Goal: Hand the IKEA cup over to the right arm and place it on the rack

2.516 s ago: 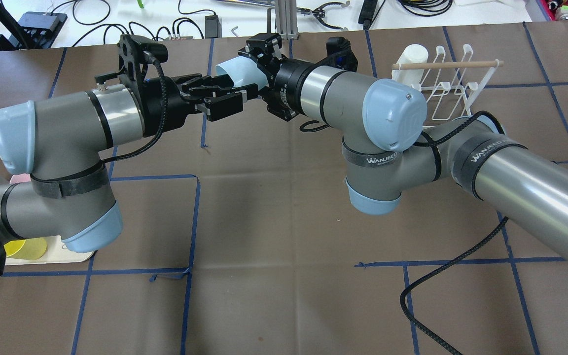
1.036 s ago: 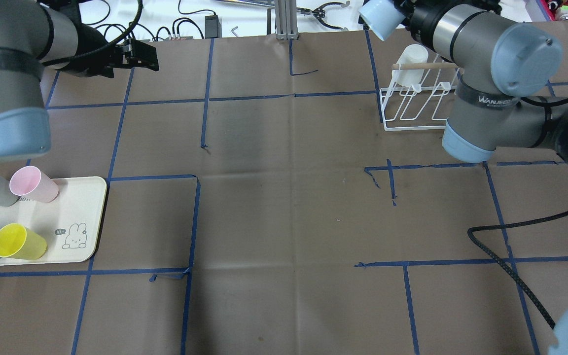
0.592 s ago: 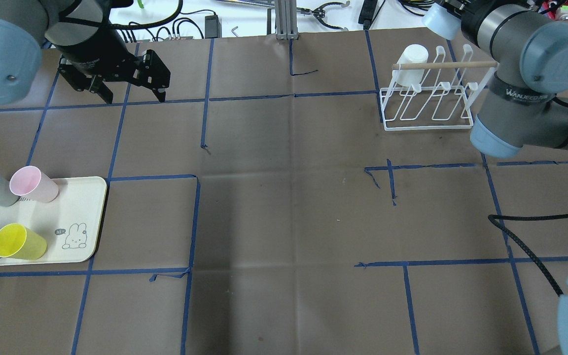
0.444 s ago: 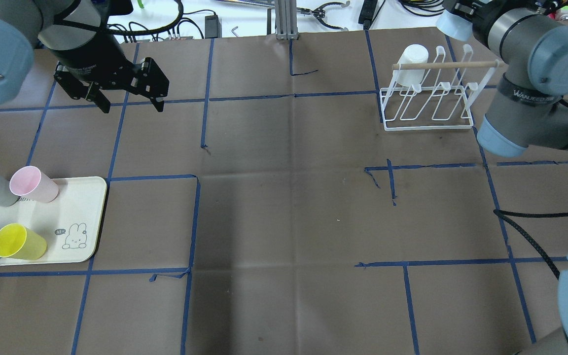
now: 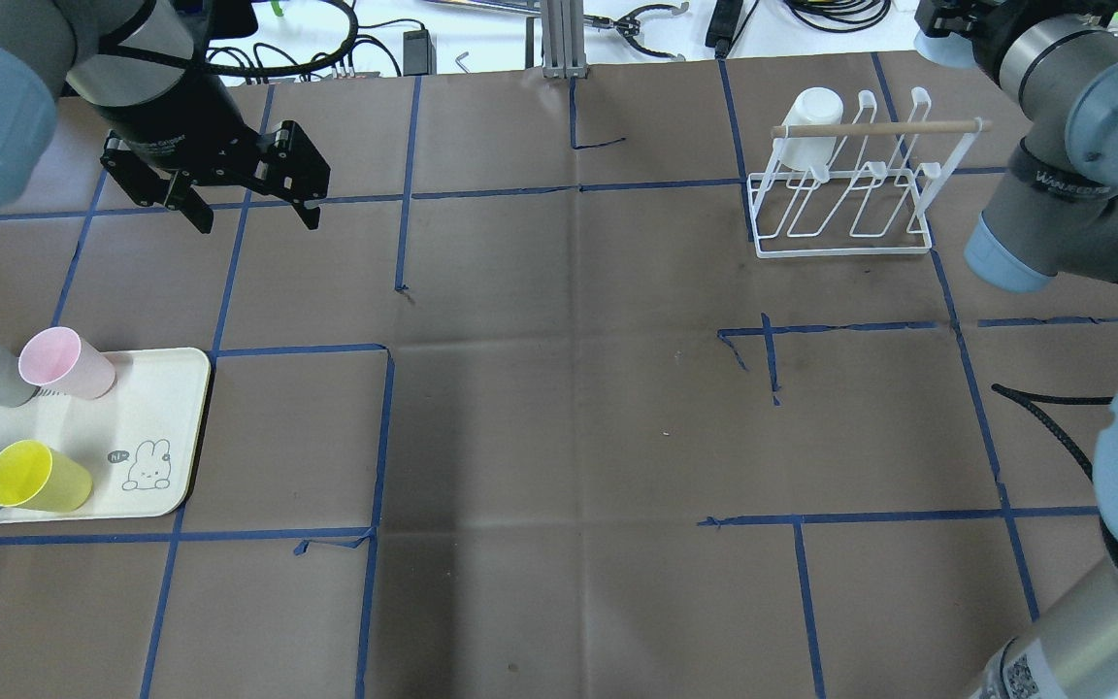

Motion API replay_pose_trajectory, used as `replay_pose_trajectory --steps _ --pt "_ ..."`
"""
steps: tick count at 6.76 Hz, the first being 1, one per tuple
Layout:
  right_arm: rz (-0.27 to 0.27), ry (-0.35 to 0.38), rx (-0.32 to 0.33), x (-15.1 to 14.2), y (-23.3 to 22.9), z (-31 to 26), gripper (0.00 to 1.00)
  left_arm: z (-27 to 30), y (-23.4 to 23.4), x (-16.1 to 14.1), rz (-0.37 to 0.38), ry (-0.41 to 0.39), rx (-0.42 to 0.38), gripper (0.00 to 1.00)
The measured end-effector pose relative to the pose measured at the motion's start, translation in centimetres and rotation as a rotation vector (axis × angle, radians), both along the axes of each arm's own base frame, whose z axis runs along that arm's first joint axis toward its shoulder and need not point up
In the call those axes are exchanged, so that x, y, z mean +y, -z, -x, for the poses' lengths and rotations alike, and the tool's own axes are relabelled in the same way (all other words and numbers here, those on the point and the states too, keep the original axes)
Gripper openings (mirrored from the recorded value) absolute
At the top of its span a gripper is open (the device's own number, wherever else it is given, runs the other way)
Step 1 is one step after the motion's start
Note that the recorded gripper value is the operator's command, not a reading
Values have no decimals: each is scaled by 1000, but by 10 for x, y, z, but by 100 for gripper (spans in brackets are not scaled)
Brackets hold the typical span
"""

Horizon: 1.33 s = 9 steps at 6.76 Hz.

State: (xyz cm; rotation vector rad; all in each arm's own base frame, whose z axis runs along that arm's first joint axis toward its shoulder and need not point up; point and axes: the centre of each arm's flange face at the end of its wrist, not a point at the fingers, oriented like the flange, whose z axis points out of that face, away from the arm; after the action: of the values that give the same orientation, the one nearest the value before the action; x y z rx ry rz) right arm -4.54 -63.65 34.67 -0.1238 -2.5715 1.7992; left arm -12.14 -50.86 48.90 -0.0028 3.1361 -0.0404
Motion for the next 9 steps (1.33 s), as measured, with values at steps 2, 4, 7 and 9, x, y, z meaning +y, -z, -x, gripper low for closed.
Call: replay_pose_trajectory --steps 2,4,7,9 --pt "-9 -4 24 -9 28 6 15 0 4 10 -3 -36 4 100" --pt "-16 -4 24 -16 50 9 15 0 5 14 -4 -53 3 100" --pt "-29 -2 18 -20 70 11 41 0 2 15 1 -81 2 100" --pt "-42 0 10 -17 77 10 100 0 1 15 1 -83 2 100"
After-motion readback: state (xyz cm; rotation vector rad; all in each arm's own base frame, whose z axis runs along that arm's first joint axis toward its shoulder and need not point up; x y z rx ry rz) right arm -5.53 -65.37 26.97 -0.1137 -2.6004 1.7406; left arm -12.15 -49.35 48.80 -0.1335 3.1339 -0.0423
